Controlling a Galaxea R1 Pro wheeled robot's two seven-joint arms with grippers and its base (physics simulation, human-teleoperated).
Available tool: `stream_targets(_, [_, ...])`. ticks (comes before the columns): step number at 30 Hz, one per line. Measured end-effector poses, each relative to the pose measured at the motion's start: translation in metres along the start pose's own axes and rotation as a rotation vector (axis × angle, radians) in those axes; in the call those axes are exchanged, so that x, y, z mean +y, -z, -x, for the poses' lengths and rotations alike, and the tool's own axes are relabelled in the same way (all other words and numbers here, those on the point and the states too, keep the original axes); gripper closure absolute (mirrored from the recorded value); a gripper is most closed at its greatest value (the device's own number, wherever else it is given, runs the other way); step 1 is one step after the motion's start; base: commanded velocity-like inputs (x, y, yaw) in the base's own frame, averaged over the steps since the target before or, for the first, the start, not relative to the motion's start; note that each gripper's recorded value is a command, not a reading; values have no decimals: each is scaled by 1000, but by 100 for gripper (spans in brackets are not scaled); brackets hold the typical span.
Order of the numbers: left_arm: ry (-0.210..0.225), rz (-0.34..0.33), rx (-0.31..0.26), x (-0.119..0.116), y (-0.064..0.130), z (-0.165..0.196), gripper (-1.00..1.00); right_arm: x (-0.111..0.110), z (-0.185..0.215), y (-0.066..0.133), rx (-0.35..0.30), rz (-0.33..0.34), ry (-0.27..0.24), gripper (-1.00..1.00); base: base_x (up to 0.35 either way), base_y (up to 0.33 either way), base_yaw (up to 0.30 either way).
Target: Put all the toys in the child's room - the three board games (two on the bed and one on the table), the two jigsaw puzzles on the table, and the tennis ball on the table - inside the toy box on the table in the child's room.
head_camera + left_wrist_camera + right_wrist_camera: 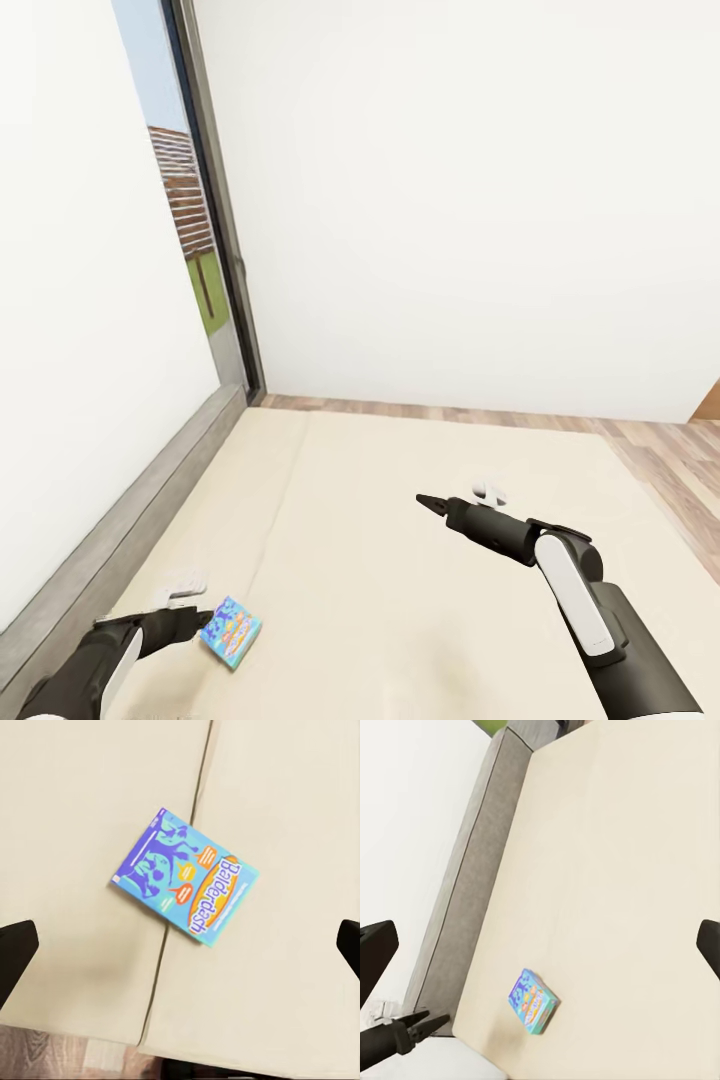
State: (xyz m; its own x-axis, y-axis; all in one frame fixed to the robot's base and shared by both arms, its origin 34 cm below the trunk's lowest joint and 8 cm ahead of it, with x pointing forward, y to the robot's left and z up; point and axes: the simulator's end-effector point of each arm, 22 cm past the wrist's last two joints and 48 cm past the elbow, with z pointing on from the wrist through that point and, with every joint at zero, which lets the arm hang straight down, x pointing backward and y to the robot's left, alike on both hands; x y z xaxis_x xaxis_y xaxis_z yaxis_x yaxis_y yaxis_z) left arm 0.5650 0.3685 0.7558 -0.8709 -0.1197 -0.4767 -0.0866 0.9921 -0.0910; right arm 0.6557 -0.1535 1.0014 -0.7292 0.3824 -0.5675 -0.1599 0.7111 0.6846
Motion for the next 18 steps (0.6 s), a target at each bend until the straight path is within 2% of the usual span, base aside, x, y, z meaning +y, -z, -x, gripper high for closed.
stream_targets(10, [1,0,18,1,-8,-16,-100,-6,-5,-4,11,-5,-10,-100,0,0,84])
stream_targets(18, [-4,-12,-5,-8,-13,-13,-100,-5,-4,-5,9,-1,-4,-100,0,0,84])
